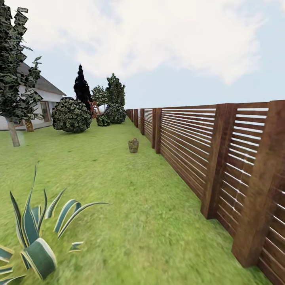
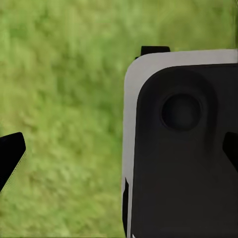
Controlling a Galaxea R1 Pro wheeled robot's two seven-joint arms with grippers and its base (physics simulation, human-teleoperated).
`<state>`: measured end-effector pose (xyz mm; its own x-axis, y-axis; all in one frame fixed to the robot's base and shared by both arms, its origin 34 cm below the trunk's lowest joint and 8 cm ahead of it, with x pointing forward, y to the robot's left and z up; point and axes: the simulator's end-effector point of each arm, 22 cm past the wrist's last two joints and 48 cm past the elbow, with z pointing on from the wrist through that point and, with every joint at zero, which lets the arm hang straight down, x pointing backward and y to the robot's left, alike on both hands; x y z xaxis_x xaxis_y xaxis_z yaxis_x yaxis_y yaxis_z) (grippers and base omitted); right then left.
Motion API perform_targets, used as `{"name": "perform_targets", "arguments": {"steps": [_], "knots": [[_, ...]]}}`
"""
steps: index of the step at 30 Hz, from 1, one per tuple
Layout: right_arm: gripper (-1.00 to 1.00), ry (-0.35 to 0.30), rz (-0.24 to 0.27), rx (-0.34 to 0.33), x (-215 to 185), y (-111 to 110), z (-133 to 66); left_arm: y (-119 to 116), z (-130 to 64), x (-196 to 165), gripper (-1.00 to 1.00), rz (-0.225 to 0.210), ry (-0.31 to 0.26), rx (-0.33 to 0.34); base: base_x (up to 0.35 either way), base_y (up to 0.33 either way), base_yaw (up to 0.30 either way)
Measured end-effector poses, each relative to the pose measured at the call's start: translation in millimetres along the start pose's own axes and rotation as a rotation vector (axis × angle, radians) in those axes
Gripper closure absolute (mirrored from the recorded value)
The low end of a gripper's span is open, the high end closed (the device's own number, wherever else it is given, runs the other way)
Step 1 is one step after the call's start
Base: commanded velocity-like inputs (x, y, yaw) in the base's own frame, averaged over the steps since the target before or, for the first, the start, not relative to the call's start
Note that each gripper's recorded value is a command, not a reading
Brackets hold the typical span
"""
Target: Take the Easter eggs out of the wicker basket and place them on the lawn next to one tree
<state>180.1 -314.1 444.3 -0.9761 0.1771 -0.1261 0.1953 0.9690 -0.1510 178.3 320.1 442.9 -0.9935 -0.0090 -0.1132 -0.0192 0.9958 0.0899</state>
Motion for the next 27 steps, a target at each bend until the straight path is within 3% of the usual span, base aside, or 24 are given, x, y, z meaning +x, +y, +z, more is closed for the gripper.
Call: {"name": "perform_targets", "arguments": {"steps": [27], "knots": [[-1.00,0.000,-0.001,0.000,0.0,0.2,0.0,0.0,0.0,0.0,-1.00,0.000,0.000,0.000,0.320,0.000,0.000]]}}
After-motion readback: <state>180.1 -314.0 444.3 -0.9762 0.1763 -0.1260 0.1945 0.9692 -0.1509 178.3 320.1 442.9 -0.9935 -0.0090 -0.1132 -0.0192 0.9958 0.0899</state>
